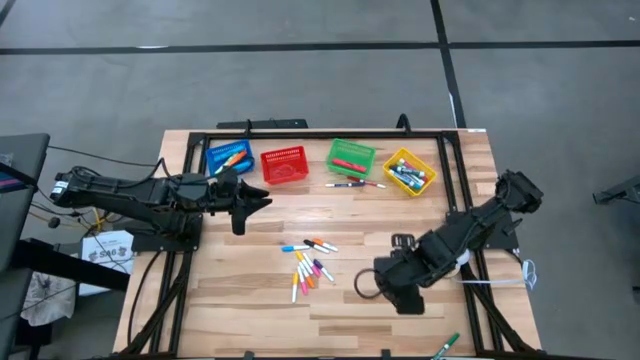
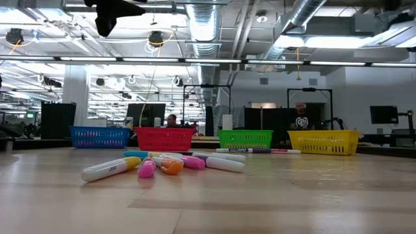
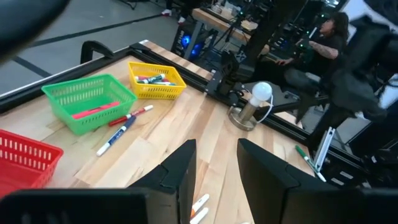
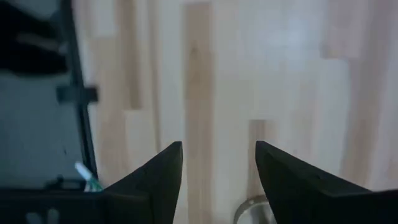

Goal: Pick & Place Markers
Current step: Put the small green marker pen into the red bin

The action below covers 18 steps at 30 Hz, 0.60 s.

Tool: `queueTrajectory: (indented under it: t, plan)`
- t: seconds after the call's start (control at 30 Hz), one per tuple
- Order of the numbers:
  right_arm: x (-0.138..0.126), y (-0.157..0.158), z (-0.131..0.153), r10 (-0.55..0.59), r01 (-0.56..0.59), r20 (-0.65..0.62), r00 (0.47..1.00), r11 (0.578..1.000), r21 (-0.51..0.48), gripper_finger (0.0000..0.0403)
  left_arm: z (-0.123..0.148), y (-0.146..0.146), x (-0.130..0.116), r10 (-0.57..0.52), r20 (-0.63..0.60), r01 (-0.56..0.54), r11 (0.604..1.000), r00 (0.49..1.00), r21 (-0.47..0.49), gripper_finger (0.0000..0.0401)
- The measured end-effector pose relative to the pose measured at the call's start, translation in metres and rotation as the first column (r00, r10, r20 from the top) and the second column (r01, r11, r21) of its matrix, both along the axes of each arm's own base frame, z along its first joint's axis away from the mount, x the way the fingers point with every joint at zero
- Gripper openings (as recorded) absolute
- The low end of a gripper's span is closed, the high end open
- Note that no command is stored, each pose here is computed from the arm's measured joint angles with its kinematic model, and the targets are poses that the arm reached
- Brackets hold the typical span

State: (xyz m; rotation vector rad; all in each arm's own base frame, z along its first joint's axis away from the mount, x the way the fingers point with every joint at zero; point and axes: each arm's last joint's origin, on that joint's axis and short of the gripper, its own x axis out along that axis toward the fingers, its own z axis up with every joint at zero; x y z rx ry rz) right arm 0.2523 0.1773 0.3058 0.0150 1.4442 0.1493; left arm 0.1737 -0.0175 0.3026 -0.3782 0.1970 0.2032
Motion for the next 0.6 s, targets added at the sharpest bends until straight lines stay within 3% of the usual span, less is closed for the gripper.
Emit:
queueTrajectory:
  t: [0.1, 0.23, 0.6]
  plan:
    - [-0.009, 0.020, -0.011, 0.152, -0.153, 0.029, 0.988, 0.988, 0.035, 0.0188, 0.001, 0.000, 0.000, 0.000, 0.013, 0.000, 1.000, 1.000, -0.002, 0.0116]
    - [-0.020, 0.044, -0.027, 0.228, -0.235, 0.089, 0.970, 0.969, 0.074, 0.0191, 0.002, 0.000, 0.001, 0.000, 0.024, 0.000, 1.000, 1.000, -0.004, 0.0116]
    - [-0.058, 0.084, -0.062, 0.244, -0.258, 0.113, 0.963, 0.956, 0.142, 0.0193, 0.000, -0.001, 0.005, 0.000, 0.016, 0.000, 1.000, 1.000, -0.002, 0.0116]
